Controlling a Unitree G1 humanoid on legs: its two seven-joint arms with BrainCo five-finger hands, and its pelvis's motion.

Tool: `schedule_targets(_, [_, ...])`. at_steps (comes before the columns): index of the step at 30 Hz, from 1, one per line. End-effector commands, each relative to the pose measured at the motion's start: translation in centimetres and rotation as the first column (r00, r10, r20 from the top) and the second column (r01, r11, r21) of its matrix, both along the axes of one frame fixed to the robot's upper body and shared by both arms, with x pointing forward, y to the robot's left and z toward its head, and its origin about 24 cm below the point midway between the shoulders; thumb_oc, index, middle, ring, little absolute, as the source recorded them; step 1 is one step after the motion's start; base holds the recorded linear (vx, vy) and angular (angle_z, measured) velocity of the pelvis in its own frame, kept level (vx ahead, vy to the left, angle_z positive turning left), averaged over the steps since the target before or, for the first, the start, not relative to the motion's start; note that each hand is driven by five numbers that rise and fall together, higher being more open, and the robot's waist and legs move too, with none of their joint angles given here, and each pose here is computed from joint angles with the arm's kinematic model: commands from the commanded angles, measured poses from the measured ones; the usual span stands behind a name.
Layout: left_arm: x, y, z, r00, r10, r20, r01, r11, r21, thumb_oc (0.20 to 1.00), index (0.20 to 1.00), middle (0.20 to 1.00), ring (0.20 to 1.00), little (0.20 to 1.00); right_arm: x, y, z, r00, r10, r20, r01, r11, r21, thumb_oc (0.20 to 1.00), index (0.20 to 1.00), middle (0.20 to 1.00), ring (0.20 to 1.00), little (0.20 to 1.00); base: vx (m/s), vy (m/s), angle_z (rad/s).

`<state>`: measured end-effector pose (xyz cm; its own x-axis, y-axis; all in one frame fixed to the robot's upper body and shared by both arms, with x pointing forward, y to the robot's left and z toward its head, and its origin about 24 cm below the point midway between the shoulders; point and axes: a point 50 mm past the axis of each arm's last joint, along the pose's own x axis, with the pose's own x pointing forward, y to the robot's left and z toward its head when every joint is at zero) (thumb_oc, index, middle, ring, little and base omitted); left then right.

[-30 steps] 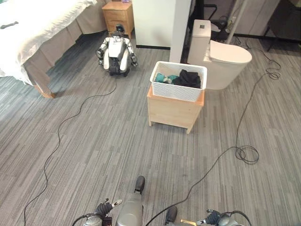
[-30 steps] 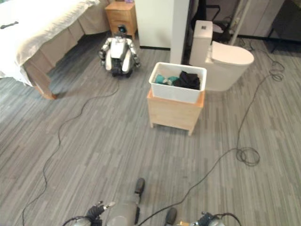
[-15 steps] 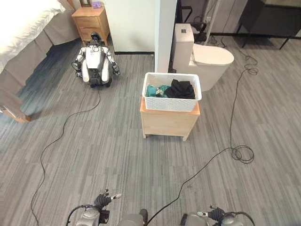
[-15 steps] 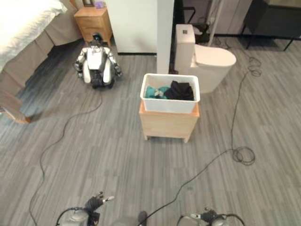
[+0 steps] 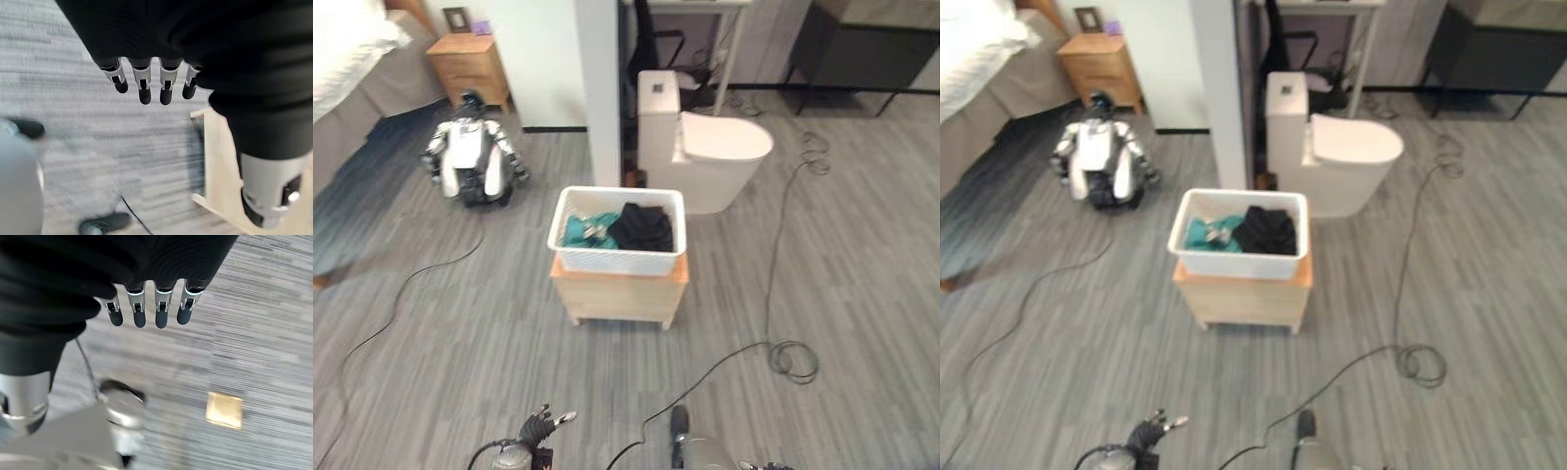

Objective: Grab the laundry basket,head to the washer,open it,put in the laundry and shut it.

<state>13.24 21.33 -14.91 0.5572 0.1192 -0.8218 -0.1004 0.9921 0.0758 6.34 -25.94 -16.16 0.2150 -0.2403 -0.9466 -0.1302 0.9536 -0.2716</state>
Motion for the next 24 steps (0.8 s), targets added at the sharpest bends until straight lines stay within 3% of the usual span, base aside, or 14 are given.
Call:
schedule_targets(1, [2.9, 2.6, 2.4, 0.984, 0.048, 0.172, -0.055, 0.998, 0.035, 1.0, 1.0, 1.0, 1.0, 1.0, 1.9, -1.3, 0.8, 0.99, -0.059, 0.124, 0.063, 0.998, -0.027, 1.0, 1.0, 1.0, 1.0, 1.0, 0.1, -0.215, 0.05])
schedule_targets(2, [2.9, 2.6, 2.4, 0.984, 0.049, 0.172, -0.055, 0.998, 0.035, 1.0, 1.0, 1.0, 1.0, 1.0, 1.9, -1.3, 0.8, 0.99, -0.059, 0.124, 0.063, 0.998, -0.027, 1.0, 1.0, 1.0, 1.0, 1.0, 0.16, -0.319, 0.01])
schedule_targets(4, [3.6, 3.0, 3.1, 0.971, 0.07, 0.228, -0.081, 0.996, 0.039, 1.0, 1.0, 1.0, 1.0, 1.0, 5.2, -1.6, 2.0, 0.963, -0.045, 0.265, 0.057, 0.998, -0.034, 1.0, 1.0, 1.0, 1.0, 1.0, 0.18, -0.166, -0.05])
schedule_targets(5, [3.8, 3.3, 3.6, 0.96, 0.096, 0.263, -0.11, 0.993, 0.039, 1.0, 1.0, 1.0, 1.0, 1.0, 8.6, -2.2, 3.9, 0.909, -0.033, 0.416, 0.055, 0.998, -0.041, 1.0, 1.0, 1.0, 1.0, 1.0, 0.19, -0.077, -0.03])
schedule_targets(6, [3.8, 3.3, 3.6, 0.96, 0.096, 0.263, -0.11, 0.993, 0.039, 1.0, 1.0, 1.0, 1.0, 1.0, 8.5, -2.2, 3.9, 0.909, -0.033, 0.416, 0.055, 0.998, -0.04, 1.0, 1.0, 1.0, 1.0, 1.0, 0.24, -0.003, 0.02])
schedule_targets(9, [4.3, 4.4, 5.2, 0.907, 0.195, 0.372, -0.211, 0.977, 0.003, 1.0, 1.0, 1.0, 1.0, 1.0, 13.3, -3.5, 8.4, 0.751, -0.033, 0.66, 0.079, 0.996, -0.04, 1.0, 1.0, 1.0, 1.0, 1.0, 0.3, 0.119, -0.03])
schedule_targets(10, [4.3, 4.4, 5.2, 0.907, 0.195, 0.372, -0.211, 0.977, 0.003, 1.0, 1.0, 1.0, 1.0, 1.0, 13.3, -3.5, 8.4, 0.751, -0.033, 0.66, 0.079, 0.996, -0.04, 1.0, 1.0, 1.0, 1.0, 1.0, 0.26, 0.139, -0.17])
schedule_targets(13, [4.0, 5.8, 6.8, 0.871, 0.208, 0.444, -0.233, 0.972, 0.001, 1.0, 1.0, 1.0, 1.0, 1.0, 15.5, -3.5, 11.2, 0.636, -0.022, 0.771, 0.073, 0.997, -0.032, 1.0, 1.0, 1.0, 1.0, 1.0, 0.21, 0.112, -0.2])
schedule_targets(20, [3.7, 7.3, 8.1, 0.855, 0.18, 0.486, -0.227, 0.973, 0.037, 1.0, 1.0, 1.0, 1.0, 1.0, 16.5, -3.3, 12.4, 0.582, -0.049, 0.812, 0.082, 0.997, 0.002, 1.0, 1.0, 1.0, 1.0, 1.0, 0.13, 0.092, -0.18])
schedule_targets(21, [4.5, 8.4, 10.7, 0.801, 0.147, 0.58, -0.229, 0.971, 0.07, 1.0, 1.0, 1.0, 1.0, 1.0, 18.1, -3.3, 13.6, 0.536, -0.093, 0.839, 0.093, 0.994, 0.051, 1.0, 1.0, 1.0, 1.0, 1.0, 0.13, 0.188, 0.01])
schedule_targets(24, [7.7, 8.6, 14.7, 0.735, -0.008, 0.678, -0.159, 0.97, 0.183, 1.0, 1.0, 1.0, 1.0, 1.0, 21.7, -3.5, 16.6, 0.464, -0.112, 0.878, 0.081, 0.993, 0.084, 1.0, 1.0, 1.0, 1.0, 1.0, -0.02, 0.151, -0.28])
